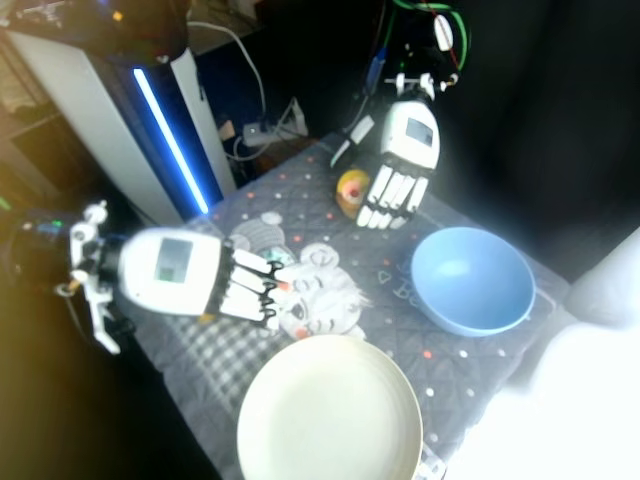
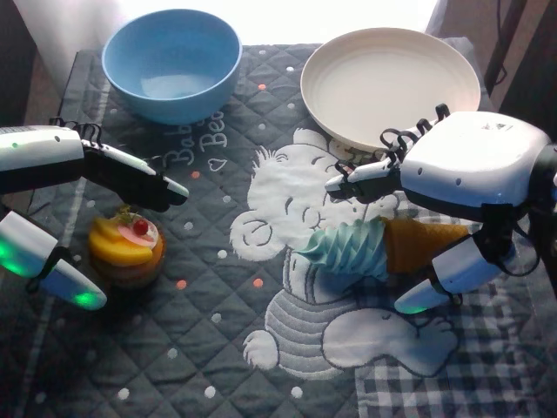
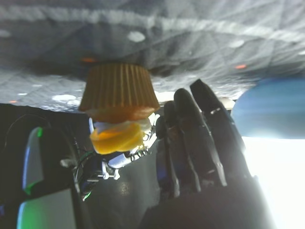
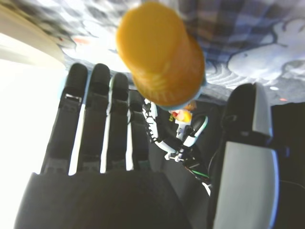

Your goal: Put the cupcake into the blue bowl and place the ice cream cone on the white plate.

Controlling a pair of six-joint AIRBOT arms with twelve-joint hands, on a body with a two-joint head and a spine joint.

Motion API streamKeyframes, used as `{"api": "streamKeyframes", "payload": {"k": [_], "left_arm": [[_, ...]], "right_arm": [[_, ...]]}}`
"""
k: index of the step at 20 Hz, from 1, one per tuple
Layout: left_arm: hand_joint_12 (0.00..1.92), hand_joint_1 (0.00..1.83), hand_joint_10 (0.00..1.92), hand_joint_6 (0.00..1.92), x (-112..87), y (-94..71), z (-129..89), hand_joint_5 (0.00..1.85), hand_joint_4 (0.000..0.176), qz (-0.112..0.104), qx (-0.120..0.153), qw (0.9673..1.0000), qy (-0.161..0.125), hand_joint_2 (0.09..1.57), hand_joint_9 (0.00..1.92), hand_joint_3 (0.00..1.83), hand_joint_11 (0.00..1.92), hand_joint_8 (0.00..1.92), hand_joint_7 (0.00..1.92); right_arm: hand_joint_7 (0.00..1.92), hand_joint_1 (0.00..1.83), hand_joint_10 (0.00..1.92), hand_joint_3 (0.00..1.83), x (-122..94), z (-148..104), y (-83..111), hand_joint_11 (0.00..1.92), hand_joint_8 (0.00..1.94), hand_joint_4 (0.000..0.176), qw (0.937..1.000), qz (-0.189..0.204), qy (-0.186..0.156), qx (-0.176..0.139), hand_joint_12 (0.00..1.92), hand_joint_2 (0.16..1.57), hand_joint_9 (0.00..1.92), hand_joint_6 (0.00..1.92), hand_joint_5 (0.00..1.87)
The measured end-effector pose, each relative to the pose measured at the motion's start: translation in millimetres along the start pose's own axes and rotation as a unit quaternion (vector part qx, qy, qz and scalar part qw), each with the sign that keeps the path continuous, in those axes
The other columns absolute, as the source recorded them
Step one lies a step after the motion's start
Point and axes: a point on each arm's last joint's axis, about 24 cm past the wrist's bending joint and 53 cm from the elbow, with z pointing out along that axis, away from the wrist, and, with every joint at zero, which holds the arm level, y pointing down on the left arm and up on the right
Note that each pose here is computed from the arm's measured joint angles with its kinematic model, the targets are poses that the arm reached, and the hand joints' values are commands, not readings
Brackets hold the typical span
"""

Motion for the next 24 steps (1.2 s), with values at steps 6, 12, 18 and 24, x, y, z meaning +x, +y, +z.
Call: {"api": "streamKeyframes", "payload": {"k": [6,12,18,24], "left_arm": [[0.97,1.2,0.03,0.01,-0.8,0.8,0,0.98,0.0,-0.003,-0.002,1.0,-0.002,0.86,1.1,0.0,0.75,0.01,0.99],[0.87,1.41,0.81,0.59,0.1,5.2,1,1.2,0.0,-0.021,-0.004,0.9997,-0.009,0.99,1.18,0.0,0.99,0.04,1.42],[1.0,1.41,0.76,0.57,-7.7,15.5,-4,1.21,0.0,-0.037,-0.014,0.9987,-0.031,0.99,1.2,0.0,0.97,0.02,1.43],[1.03,1.41,0.85,0.56,-30.7,4.6,-16,1.22,0.0,-0.027,0.006,0.9975,-0.064,1.0,1.15,0.0,0.92,0.03,1.42]], "right_arm": [[1.04,0.96,0.03,0.0,4,3,-5.5,0.81,0.01,0.0,0.9999,0.002,0.006,0.008,1.0,0.91,1.16,0.02,0.7],[1.47,1.29,0.11,0.0,0,4,-5.9,1.22,0.23,0.0,0.9999,0.009,-0.001,0.007,1.15,1.0,1.62,0.5,1.18],[1.33,1.3,0.07,0.0,-2,4,-6.1,1.25,0.55,0.0,0.9999,0.015,-0.005,0.007,1.04,1.03,1.61,0.71,1.05],[1.34,1.3,0.04,0.0,-20,0,13.6,1.16,0.54,0.0,0.9982,0.03,-0.042,-0.03,1.13,1.03,1.58,0.72,1.05]]}}
